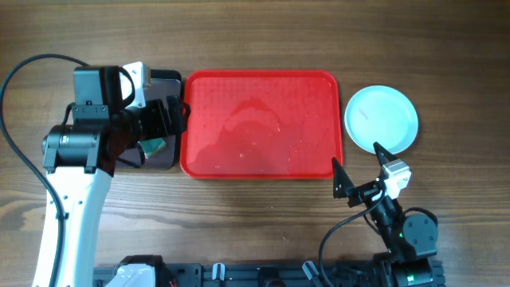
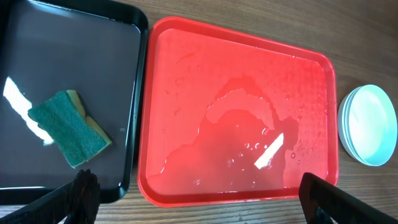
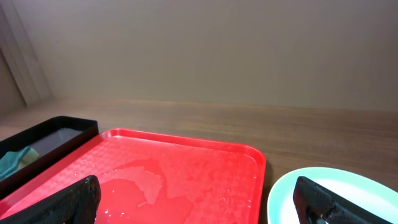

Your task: Clean dirty plates on tray and stack at the side

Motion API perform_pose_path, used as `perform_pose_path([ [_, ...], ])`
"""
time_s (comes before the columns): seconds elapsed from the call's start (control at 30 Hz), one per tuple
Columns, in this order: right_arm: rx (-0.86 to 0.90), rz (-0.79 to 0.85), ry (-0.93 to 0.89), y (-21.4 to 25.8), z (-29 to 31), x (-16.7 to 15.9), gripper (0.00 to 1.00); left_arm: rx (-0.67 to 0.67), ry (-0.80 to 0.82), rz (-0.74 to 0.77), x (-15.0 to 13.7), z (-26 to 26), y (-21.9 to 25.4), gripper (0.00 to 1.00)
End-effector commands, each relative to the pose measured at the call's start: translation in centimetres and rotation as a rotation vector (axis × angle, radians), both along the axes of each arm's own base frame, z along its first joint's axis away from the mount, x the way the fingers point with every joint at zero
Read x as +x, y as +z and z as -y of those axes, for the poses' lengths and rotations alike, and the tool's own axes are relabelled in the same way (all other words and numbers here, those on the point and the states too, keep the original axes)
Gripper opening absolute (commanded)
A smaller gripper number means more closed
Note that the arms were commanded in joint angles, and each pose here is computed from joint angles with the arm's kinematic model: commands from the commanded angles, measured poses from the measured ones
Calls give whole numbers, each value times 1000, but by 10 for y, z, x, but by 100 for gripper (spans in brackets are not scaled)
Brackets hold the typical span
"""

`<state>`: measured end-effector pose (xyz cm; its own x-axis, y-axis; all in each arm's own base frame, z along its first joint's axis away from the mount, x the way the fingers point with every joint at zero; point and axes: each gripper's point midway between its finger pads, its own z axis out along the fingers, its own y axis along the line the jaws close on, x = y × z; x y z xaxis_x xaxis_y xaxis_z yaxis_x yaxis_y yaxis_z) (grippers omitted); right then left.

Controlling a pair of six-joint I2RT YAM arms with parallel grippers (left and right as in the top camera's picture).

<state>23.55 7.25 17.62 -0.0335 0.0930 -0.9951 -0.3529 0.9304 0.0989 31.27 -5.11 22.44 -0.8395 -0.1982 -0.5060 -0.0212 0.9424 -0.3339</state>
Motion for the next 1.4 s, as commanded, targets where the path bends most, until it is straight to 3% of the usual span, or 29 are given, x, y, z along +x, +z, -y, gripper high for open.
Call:
perform_pose_path([
  [0.0,-15,21,-1,3,0,-1,100,-2,-28,19,1,4,5,100],
  [0.33,-15,21,-1,3,0,-1,100,3,-43,94,-12,8,24,100],
  [0.57,-15,21,-1,3,0,-1,100,33,-12,311,-54,-2,55,100],
  [0.67,-14,21,-1,3,0,-1,100,35,2,477,-63,-5,59,100],
  [1.03,-15,21,-1,3,0,-1,100,15,9,890,-80,-4,31,100],
  [1.37,-14,21,-1,3,0,-1,99,11,18,1038,-78,-5,-5,100],
])
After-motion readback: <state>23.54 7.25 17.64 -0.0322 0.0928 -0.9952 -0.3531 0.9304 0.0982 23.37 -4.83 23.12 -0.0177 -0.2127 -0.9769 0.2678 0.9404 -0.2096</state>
